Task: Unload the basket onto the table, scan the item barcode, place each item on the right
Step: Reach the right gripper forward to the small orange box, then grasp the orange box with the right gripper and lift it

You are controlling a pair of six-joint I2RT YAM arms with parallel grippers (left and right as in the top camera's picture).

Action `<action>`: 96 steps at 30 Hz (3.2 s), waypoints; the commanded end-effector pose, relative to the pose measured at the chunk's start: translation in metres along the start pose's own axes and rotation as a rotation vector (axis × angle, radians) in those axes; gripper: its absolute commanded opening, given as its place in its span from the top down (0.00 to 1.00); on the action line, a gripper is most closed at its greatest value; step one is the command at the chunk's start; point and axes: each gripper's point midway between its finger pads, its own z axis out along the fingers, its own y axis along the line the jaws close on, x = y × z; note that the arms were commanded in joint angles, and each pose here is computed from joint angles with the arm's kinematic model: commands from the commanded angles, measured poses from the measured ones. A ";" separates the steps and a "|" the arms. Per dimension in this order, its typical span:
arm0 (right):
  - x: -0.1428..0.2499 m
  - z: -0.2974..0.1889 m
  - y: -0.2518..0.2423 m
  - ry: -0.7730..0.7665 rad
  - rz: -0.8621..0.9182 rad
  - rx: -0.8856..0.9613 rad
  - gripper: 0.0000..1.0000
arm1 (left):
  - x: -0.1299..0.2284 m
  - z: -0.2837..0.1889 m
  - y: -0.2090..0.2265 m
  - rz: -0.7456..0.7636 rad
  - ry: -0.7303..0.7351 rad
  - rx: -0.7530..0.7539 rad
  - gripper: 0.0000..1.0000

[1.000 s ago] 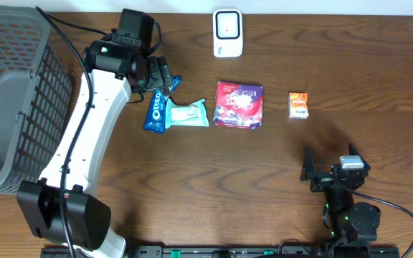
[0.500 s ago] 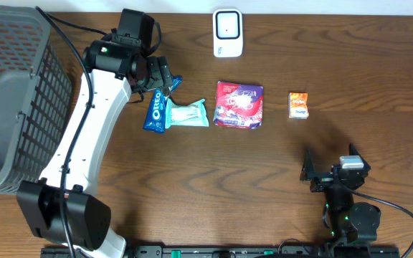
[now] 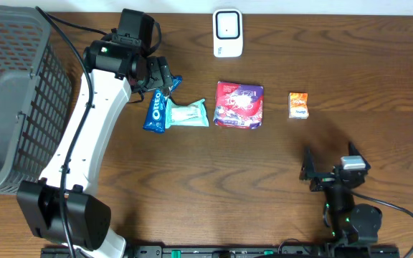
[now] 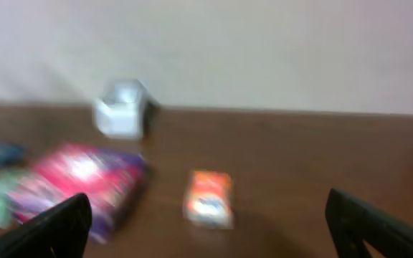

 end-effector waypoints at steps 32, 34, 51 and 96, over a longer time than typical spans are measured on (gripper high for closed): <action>-0.071 0.067 0.004 0.698 0.253 0.023 0.01 | -0.001 0.001 0.002 0.002 0.002 -0.012 0.02; -0.063 0.079 0.010 0.795 0.261 -0.018 0.01 | -0.001 0.001 0.002 0.002 0.002 -0.012 0.02; 0.071 0.159 -0.040 1.068 0.340 0.012 0.23 | -0.001 0.001 0.002 0.002 0.002 -0.012 0.02; 0.172 0.143 -0.046 1.287 0.796 -0.069 0.62 | -0.001 0.001 0.002 0.002 0.002 -0.012 0.02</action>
